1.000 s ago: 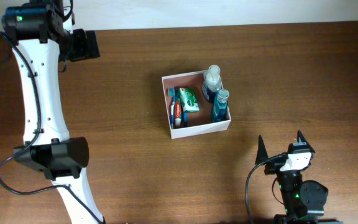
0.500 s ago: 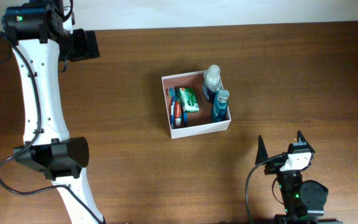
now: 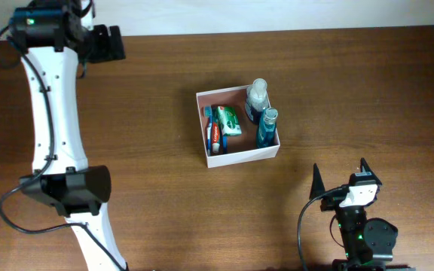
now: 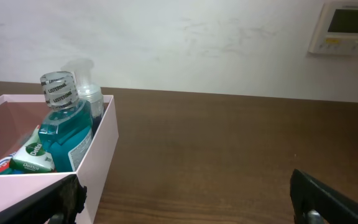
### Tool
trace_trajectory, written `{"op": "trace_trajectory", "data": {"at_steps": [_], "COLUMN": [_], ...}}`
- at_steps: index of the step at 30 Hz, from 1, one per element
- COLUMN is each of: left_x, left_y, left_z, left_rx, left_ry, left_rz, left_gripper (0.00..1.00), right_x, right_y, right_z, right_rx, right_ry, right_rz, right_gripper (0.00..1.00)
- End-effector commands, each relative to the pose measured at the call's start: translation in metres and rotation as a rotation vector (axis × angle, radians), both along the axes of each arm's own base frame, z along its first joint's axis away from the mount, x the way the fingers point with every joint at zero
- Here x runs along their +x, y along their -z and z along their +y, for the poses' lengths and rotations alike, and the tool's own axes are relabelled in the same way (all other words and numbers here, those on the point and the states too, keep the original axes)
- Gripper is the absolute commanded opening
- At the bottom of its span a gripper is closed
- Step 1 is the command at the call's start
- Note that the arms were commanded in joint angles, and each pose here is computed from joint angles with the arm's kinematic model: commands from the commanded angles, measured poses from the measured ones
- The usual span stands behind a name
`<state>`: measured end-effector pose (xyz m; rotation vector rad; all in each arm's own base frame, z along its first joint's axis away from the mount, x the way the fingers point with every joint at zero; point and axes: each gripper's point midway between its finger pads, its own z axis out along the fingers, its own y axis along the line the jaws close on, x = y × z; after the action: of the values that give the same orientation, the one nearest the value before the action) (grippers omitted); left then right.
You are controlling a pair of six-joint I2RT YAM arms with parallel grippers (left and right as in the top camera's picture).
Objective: Pack container
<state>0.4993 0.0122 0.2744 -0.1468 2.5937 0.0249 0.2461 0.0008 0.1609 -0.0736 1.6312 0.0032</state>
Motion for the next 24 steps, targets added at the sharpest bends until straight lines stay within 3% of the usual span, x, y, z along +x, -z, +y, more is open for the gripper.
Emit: {"op": "trace_trajectory", "data": {"at_steps": [1, 6, 13, 18, 24], "left_x": [0.005, -0.006, -0.049, -0.067, -0.102], "left_y": [-0.010, -0.051, -0.091, -0.070, -0.002], "left_z": [-0.029, -0.044, -0.039, -0.041, -0.042], "left_rx": [0.033, 0.047, 0.092, 0.088, 0.073], "left_ry": [0.111, 0.139, 0.190, 0.209, 0.220], "left_rz": [-0.041, -0.146, -0.236, -0.339, -0.437], "left_gripper": [1.00, 1.00, 1.00, 1.00, 1.00], "right_x": [0.000, 0.000, 0.000, 0.000, 0.000], "right_y": [0.001, 0.001, 0.001, 0.001, 0.001], "right_z": [-0.002, -0.002, -0.002, -0.002, -0.002], "right_rx": [0.004, 0.004, 0.004, 0.004, 0.004], "right_ry": [0.006, 0.006, 0.006, 0.006, 0.006], "right_rz": [0.000, 0.000, 0.000, 0.000, 0.000], "right_gripper": [0.98, 0.98, 0.98, 0.98, 0.98]}}
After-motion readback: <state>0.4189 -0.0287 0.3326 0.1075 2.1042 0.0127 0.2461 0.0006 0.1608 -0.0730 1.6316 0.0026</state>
